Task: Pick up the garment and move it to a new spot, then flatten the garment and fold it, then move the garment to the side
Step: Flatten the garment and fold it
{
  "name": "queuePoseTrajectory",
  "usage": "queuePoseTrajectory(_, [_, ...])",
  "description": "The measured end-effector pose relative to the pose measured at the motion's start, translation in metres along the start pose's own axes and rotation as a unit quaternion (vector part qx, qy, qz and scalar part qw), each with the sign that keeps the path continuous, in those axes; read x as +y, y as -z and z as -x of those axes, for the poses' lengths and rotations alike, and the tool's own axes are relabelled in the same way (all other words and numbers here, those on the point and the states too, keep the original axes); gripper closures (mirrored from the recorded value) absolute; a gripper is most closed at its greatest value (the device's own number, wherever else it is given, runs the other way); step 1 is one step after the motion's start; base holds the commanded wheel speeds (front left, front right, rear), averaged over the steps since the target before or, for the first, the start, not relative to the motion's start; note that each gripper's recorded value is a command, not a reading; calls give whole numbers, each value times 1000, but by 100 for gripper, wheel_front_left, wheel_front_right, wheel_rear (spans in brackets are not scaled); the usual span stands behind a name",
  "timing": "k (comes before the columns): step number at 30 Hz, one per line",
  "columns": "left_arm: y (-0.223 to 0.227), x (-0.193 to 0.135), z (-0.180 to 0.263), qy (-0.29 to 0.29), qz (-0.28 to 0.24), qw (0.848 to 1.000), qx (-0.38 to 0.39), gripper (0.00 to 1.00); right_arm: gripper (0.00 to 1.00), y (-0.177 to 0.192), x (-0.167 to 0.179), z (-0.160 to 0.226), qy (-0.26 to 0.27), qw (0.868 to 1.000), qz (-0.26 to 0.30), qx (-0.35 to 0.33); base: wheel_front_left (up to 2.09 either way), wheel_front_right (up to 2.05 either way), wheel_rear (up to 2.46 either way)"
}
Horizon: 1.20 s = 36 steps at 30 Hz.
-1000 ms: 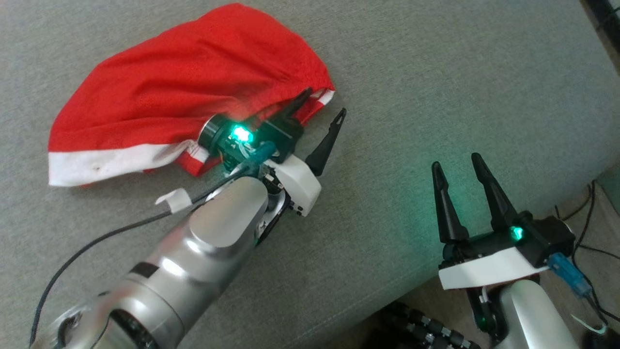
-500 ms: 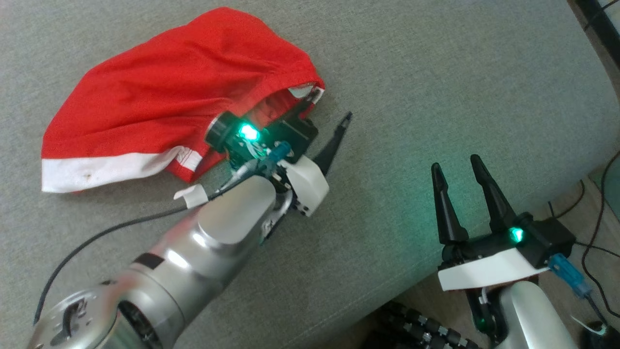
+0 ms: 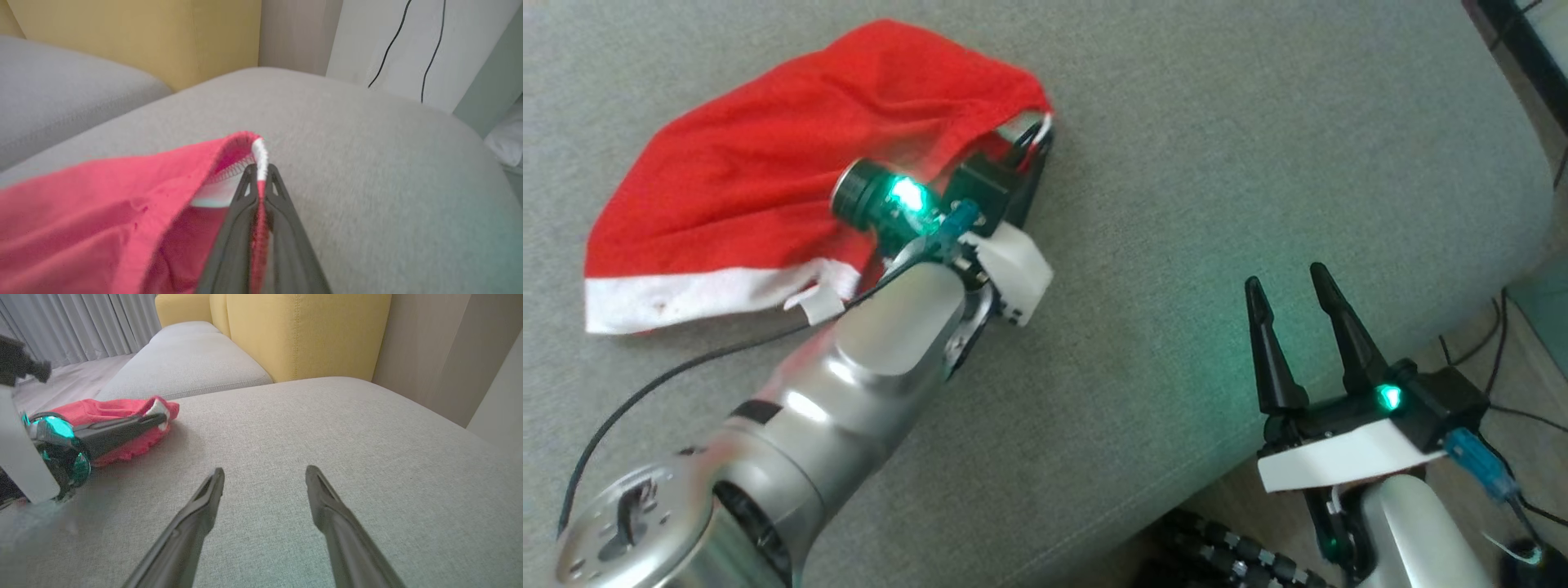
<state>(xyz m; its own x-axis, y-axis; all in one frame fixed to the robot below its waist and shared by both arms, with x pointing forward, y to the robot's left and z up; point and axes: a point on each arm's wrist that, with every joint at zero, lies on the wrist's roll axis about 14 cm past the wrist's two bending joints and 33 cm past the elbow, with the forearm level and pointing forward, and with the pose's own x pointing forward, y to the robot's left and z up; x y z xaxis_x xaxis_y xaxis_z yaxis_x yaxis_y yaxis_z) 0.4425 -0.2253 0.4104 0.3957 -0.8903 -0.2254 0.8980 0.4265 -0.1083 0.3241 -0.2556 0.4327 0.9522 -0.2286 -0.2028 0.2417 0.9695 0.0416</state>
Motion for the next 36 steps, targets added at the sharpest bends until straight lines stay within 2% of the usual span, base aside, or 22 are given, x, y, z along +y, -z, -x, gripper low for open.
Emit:
queuePoseTrajectory(4, [-53,-22,2,39,4,997,-71,100,0,-3,0,2,-2,1000,-5,-8,0,0,0])
queuePoseTrajectory(8, [-129,-51,19,78,21,984,-161,100,0,-11,4,5,-12,1000,-1,-23,0,0,0])
queuePoseTrajectory(12, [-203,-68,51,90,7,964,-249,100,0,-9,14,11,-30,999,4,-25,0,0,0])
queuePoseTrajectory(14, [-216,-67,63,81,3,962,-261,100,0,-9,20,11,-42,999,5,-27,0,0,0])
queuePoseTrajectory(18, [-195,-34,87,25,-4,976,-218,100,0,-14,31,7,-62,997,-1,-40,0,0,0])
queuePoseTrajectory(21, [-150,9,122,-44,12,985,-166,100,0,-18,40,5,-77,996,-5,-47,0,0,0])
queuePoseTrajectory(23, [-114,34,155,-100,29,986,-128,100,0,-19,44,4,-85,995,-7,-50,0,0,0])
queuePoseTrajectory(26, [-65,54,209,-176,61,979,-82,100,0,-14,52,4,-100,994,-8,-44,0,0,0])
queuePoseTrajectory(30, [-16,55,270,-252,105,961,-37,100,0,2,76,5,-137,990,-17,-17,0,0,0])
queuePoseTrajectory(36, [8,70,336,-348,87,933,-7,100,0,18,129,5,-211,976,-47,16,0,0,0])
